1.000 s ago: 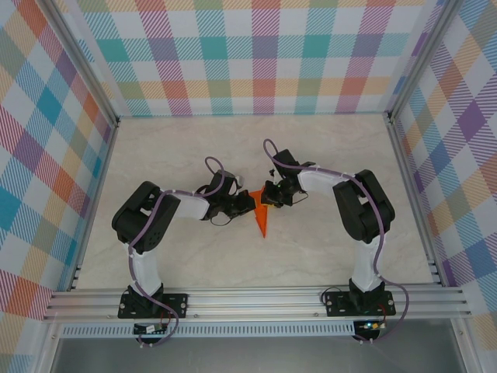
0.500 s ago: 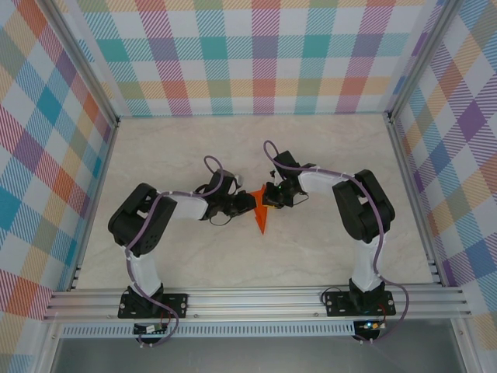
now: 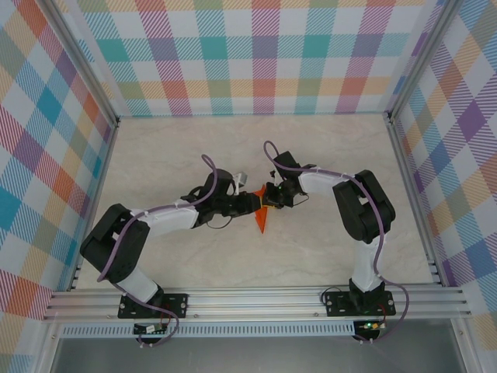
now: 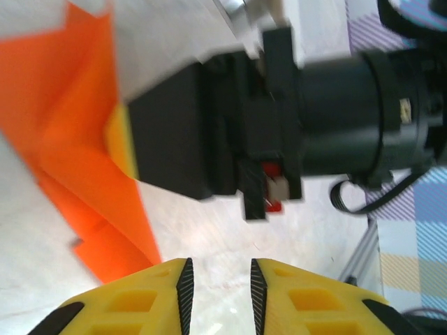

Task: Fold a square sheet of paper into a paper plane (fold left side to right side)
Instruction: Fold the wing for the fifth time at the center of the table.

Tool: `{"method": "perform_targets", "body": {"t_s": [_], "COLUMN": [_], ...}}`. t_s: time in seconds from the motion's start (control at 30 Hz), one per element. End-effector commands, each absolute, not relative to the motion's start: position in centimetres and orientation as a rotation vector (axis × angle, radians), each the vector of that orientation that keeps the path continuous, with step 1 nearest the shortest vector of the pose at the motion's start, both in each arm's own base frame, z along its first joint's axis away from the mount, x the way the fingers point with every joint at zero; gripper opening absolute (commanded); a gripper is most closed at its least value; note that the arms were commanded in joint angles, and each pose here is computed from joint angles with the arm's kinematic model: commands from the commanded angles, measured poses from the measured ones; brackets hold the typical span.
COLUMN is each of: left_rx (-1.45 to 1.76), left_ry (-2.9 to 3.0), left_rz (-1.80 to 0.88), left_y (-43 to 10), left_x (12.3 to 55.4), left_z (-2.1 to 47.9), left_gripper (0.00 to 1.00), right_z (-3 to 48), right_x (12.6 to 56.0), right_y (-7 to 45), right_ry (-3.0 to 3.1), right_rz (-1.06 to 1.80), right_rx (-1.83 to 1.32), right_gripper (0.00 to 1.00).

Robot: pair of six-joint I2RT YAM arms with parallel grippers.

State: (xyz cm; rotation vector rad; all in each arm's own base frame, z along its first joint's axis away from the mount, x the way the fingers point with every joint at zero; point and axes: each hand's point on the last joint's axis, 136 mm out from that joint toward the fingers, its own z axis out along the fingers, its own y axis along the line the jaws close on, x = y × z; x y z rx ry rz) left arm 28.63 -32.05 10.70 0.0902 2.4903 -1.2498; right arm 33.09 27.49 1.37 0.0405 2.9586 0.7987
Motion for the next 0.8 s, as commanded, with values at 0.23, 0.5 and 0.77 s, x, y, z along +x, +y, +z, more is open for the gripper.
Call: {"method": "perform_targets", "body": {"t_s": [0.23,0.5,0.77], "left_rx": [0.157,0.119,0.099], "left_ry": [2.514,2.581,2.627], "left_rz": [-1.386,-1.338,-1.294], "left_y": [-35.6,-35.2,-34.6], "left_x": [26.8,26.5,25.9], "left_z": [9.1,6.3,4.6], "left_gripper": [0.2,0.19,0.18], "right_z": [-1.9,-1.9,-1.9], "right_x": [30.2,30.1,30.2], "right_y": [25.6,25.7,25.7], "right_ry": [3.098,3.101,3.098], "right_rz": [0.667,0.662,0.661], "right_rx": [0.059,0.053,0.048], "right_gripper": [0.13,0.13,0.13]}}
